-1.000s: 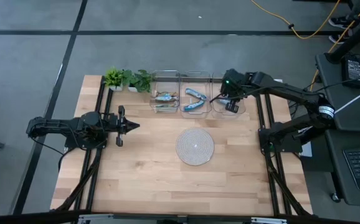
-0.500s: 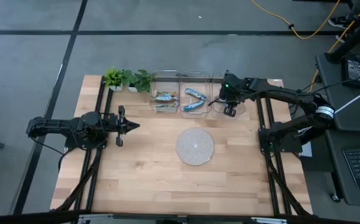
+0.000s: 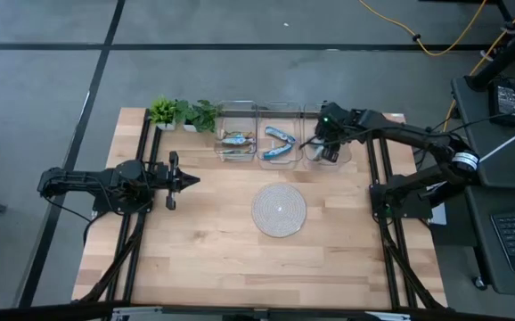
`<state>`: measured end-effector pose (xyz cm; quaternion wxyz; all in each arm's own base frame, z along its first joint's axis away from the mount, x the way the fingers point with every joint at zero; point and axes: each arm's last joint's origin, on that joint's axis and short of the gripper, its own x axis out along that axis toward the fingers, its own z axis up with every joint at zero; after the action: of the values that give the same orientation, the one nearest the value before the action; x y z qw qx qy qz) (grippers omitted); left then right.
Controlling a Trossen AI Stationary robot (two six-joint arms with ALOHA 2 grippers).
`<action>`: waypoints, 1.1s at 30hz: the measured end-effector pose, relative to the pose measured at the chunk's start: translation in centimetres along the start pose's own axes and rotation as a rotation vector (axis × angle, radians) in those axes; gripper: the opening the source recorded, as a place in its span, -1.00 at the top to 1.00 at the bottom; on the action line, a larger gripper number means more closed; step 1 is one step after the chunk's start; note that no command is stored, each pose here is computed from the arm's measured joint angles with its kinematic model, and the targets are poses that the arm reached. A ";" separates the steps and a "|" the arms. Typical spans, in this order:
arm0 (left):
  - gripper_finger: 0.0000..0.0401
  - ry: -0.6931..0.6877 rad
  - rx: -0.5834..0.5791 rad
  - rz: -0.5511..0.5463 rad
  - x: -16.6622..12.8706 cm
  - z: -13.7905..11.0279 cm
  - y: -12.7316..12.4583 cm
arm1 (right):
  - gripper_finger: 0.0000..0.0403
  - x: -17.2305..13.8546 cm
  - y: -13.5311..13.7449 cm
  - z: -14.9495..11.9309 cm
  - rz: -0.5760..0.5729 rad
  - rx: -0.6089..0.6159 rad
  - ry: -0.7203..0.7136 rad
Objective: Pick and place Granola Bars by type
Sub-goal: Return to Home Position
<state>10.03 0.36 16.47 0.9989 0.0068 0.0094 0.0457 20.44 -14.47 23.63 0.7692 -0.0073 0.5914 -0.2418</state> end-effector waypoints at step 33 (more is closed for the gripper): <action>0.96 0.001 0.000 0.000 0.0 0.0 0.0 | 0.97 -8.8 10.5 -8.1 0.638 -0.316 -1.444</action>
<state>10.03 0.36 16.46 0.9989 0.0068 0.0097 0.0456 15.28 0.38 26.01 0.9836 -0.1012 -0.0510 0.1406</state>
